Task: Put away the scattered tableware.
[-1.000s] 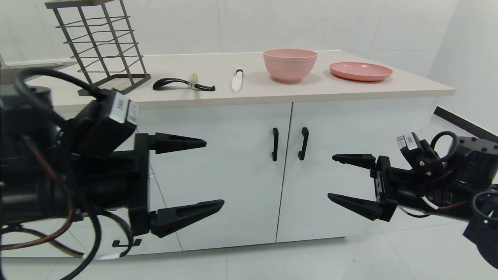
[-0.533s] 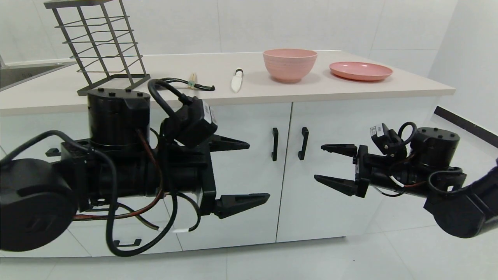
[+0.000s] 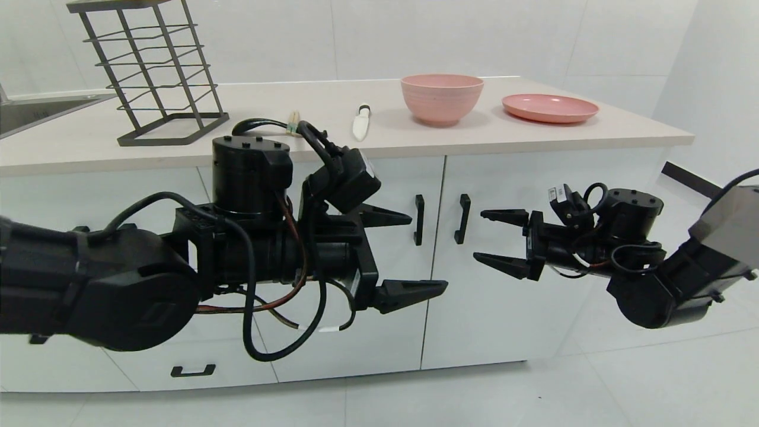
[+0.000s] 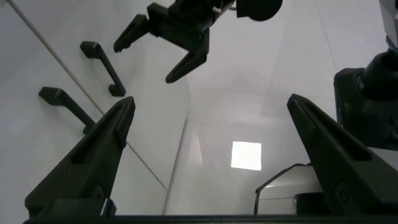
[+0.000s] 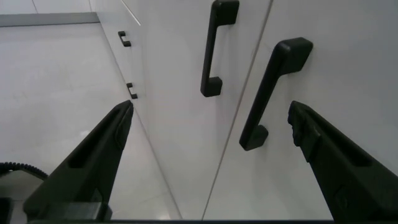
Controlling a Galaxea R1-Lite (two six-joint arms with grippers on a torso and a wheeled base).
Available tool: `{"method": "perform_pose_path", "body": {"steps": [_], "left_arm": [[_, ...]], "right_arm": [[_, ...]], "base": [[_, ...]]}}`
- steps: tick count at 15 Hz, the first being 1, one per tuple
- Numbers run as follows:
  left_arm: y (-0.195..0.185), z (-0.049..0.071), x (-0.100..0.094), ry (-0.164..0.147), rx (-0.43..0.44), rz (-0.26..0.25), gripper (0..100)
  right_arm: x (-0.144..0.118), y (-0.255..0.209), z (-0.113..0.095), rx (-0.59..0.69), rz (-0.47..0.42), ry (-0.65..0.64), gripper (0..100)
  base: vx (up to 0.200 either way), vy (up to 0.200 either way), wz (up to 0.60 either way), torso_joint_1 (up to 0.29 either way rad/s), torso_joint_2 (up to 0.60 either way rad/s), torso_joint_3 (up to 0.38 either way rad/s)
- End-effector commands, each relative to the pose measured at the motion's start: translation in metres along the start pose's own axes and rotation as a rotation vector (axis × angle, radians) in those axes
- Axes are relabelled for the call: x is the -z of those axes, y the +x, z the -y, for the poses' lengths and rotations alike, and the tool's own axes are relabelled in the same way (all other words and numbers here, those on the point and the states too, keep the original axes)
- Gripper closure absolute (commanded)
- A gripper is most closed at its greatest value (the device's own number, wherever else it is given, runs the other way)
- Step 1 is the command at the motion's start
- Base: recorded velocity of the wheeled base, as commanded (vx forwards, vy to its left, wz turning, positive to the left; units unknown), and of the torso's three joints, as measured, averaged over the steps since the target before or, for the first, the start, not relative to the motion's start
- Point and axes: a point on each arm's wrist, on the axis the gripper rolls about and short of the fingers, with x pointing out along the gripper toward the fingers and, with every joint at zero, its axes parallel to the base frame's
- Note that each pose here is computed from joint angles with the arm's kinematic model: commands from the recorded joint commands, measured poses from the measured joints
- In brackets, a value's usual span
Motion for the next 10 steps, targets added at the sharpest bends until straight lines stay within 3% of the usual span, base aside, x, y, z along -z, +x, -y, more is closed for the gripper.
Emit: {"method": "perform_pose_path", "body": {"steps": [1,10], "left_arm": [[0.017,-0.006,0.002,0.005,0.015,-0.002,0],[0.058,-0.005,0.005,0.018,0.075,0.004,0]], "right_arm": [[0.019,0.01,0.009,-0.014,-0.007,0.015,0],[0.025,0.029,0.021,-0.042,0.019,-0.025,0]], "base": [[0.0,0.0,0.0,0.0,0.0,0.0],[0.0,0.0,0.0,0.0,0.0,0.0]]}}
